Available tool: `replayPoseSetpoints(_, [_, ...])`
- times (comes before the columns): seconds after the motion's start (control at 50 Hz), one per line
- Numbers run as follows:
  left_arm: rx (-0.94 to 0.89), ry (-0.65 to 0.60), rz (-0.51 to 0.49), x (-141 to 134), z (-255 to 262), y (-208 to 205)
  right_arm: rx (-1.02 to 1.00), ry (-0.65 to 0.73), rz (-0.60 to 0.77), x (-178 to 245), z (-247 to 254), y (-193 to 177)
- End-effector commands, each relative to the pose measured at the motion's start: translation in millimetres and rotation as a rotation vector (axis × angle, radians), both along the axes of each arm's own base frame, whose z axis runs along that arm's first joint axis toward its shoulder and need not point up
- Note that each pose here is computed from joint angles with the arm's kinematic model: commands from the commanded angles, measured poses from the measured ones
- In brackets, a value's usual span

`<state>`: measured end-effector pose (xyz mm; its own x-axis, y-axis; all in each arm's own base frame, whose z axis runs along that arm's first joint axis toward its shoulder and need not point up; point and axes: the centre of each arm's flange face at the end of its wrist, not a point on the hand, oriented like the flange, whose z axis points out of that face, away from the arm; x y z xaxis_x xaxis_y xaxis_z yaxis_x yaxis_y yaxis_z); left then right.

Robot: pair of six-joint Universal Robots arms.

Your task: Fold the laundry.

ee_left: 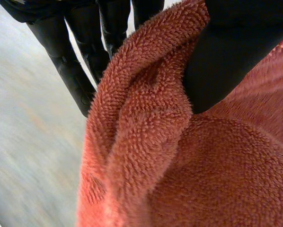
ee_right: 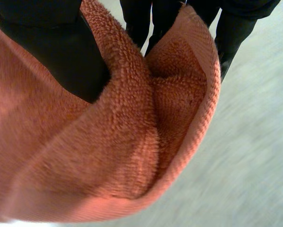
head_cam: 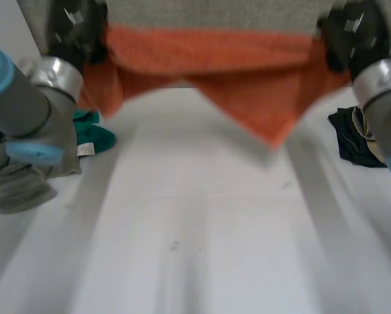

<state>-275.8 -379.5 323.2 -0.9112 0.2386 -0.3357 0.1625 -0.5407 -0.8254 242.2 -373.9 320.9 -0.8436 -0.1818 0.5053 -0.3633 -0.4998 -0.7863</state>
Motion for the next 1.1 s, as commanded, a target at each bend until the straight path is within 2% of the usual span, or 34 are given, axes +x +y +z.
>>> replayPoseSetpoints(0.02, [-0.028,0.127,-0.065,7,25,31,-0.154,-0.258,0.127,5,33,-6])
replayPoseSetpoints(0.14, [0.210,0.009,-0.078,6,-39,68,0.071,-0.163,0.128,15,-17,-2])
replayPoseSetpoints(0.3, [0.610,-0.207,-0.191,3,-158,156,0.505,0.126,0.116,21,-125,36])
replayPoseSetpoints(0.38, [0.728,-0.305,-0.220,6,-180,190,0.626,0.244,0.094,15,-155,50])
replayPoseSetpoints(0.46, [0.794,-0.364,-0.216,11,-172,205,0.659,0.288,0.064,7,-162,53])
replayPoseSetpoints(0.6, [0.800,-0.321,-0.206,16,-113,198,0.589,0.287,0.074,8,-139,55])
replayPoseSetpoints(0.68, [0.780,-0.217,-0.165,25,-80,169,0.506,0.274,0.121,13,-113,63])
replayPoseSetpoints(0.76, [0.712,-0.079,-0.137,28,-53,128,0.315,0.241,0.247,27,-66,80])
replayPoseSetpoints(0.9, [0.712,-0.032,-0.130,18,-59,74,0.055,0.159,0.420,41,4,118])
replayPoseSetpoints(0.96, [0.745,-0.045,-0.148,11,-70,66,0.012,0.117,0.457,41,22,127])
replayPoseSetpoints(1.1, [0.861,-0.105,-0.260,-19,-112,65,-0.062,-0.009,0.567,40,64,151])
